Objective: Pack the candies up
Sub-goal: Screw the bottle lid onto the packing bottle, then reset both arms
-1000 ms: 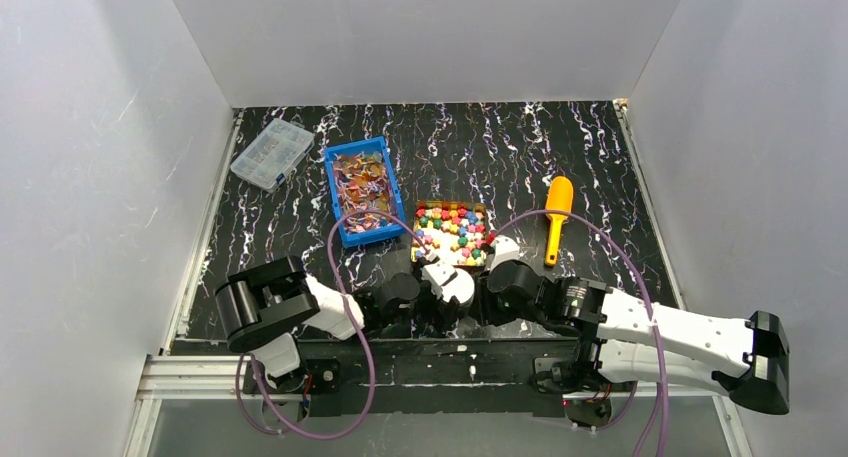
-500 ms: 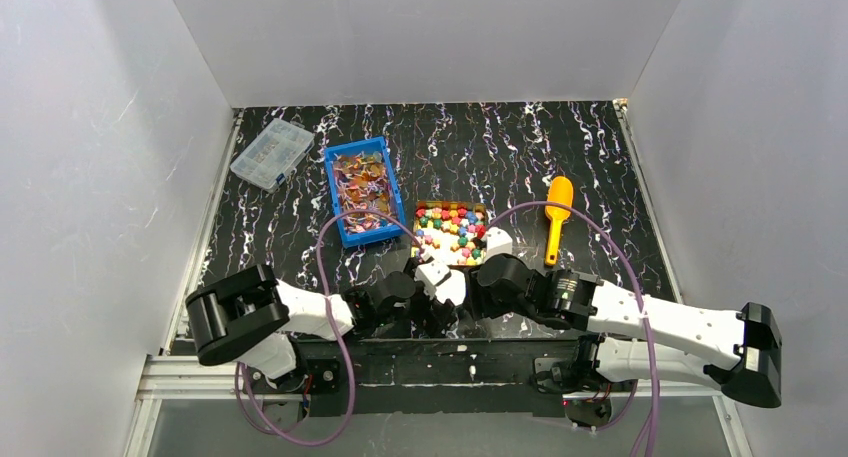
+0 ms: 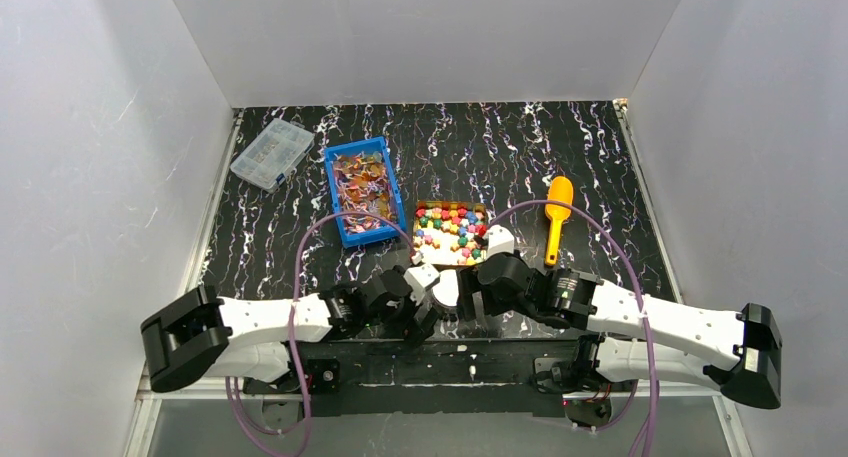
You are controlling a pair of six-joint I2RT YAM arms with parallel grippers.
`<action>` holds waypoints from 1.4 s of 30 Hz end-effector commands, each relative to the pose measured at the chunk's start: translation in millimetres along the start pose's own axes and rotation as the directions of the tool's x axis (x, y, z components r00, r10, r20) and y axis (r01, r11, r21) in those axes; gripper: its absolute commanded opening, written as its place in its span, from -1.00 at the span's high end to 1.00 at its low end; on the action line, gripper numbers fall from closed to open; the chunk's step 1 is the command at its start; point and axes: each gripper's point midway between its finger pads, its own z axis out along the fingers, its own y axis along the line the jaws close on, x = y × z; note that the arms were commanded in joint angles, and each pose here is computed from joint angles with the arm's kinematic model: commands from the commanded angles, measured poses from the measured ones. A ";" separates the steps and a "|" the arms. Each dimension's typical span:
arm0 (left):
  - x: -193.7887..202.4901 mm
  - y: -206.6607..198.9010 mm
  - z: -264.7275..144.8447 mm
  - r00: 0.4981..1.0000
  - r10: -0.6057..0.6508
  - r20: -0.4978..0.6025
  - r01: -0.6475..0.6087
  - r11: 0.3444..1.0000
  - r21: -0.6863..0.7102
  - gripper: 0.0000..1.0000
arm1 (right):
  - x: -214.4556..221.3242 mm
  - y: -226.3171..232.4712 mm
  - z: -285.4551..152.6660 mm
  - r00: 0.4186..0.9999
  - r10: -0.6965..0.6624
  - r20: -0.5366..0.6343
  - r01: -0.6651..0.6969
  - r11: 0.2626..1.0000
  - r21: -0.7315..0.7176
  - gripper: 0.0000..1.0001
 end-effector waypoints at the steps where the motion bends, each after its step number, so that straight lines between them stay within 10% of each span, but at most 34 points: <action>1: 6.8 6.7 -28.8 0.992 -0.037 -0.124 0.029 0.997 -0.066 -0.97 | -25.1 0.8 -5.8 0.997 0.003 0.071 -0.004 1.000 0.016 -0.97; 17: -82.4 26.8 -107.8 0.974 -0.173 -0.146 0.117 0.938 -0.327 -0.97 | -87.4 -15.5 -7.3 0.989 -0.079 0.126 0.064 0.990 0.122 -0.97; 42: -150.1 152.4 -222.9 0.848 -0.432 0.306 0.529 0.714 -0.459 -0.97 | -156.2 -129.9 -49.3 0.952 0.192 0.240 -0.233 0.960 0.156 -0.97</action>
